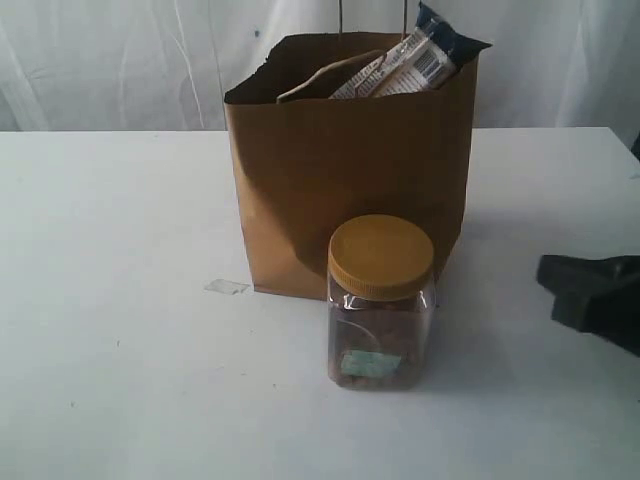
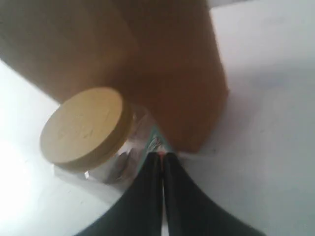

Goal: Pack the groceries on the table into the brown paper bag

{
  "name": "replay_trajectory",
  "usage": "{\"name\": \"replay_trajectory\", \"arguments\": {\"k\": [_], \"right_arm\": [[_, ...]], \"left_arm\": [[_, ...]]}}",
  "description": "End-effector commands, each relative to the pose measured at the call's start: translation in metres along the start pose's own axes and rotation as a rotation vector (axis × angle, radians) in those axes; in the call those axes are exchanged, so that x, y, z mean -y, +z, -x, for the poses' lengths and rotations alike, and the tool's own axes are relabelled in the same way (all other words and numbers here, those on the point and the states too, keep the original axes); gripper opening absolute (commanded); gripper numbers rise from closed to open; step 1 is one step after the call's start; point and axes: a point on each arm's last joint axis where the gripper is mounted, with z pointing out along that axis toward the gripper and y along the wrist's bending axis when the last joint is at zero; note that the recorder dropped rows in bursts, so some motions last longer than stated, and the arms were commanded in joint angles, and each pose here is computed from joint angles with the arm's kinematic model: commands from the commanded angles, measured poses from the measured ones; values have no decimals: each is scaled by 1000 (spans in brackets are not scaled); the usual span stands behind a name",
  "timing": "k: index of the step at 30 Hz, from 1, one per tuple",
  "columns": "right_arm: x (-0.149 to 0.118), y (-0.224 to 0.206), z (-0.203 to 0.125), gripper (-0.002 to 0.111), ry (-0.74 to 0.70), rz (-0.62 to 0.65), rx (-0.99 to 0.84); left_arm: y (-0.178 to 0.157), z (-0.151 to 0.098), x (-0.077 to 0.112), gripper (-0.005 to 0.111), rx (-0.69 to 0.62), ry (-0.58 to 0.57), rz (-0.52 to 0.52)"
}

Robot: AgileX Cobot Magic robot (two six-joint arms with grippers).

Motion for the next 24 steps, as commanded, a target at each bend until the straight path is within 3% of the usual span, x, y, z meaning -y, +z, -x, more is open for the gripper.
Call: {"name": "replay_trajectory", "arguments": {"k": [1, 5, 7, 10, 13, 17, 20, 21, 22, 23, 24], "right_arm": [[-16, 6, 18, 0, 16, 165, -75], [-40, -6, 56, 0, -76, 262, 23], [-43, -10, 70, 0, -121, 229, 85], [-22, -11, 82, 0, -193, -30, 206], [13, -13, 74, 0, -145, -366, 272], [33, -3, 38, 0, -95, -462, 165], [58, 7, 31, 0, -80, -660, 105], [65, 16, 24, 0, -69, -677, 29], [62, 23, 20, 0, -68, -613, -16], [45, 36, 13, 0, -102, -413, -59], [36, 40, 7, 0, -116, -356, -78]], "left_arm": [[0, -1, 0, 0, 1, -2, -6], [0, -1, 0, 0, 1, -2, -6], [0, -1, 0, 0, 1, -2, -6], [0, -1, 0, 0, 1, -2, -6], [0, -1, 0, 0, 1, -2, -6], [0, -1, 0, 0, 1, -2, -6], [0, -1, 0, 0, 1, -2, -6], [0, -1, 0, 0, 1, -2, -6], [0, -1, 0, 0, 1, -2, -6], [0, -1, 0, 0, 1, -2, -6], [0, -1, 0, 0, 1, -2, -6]]}}
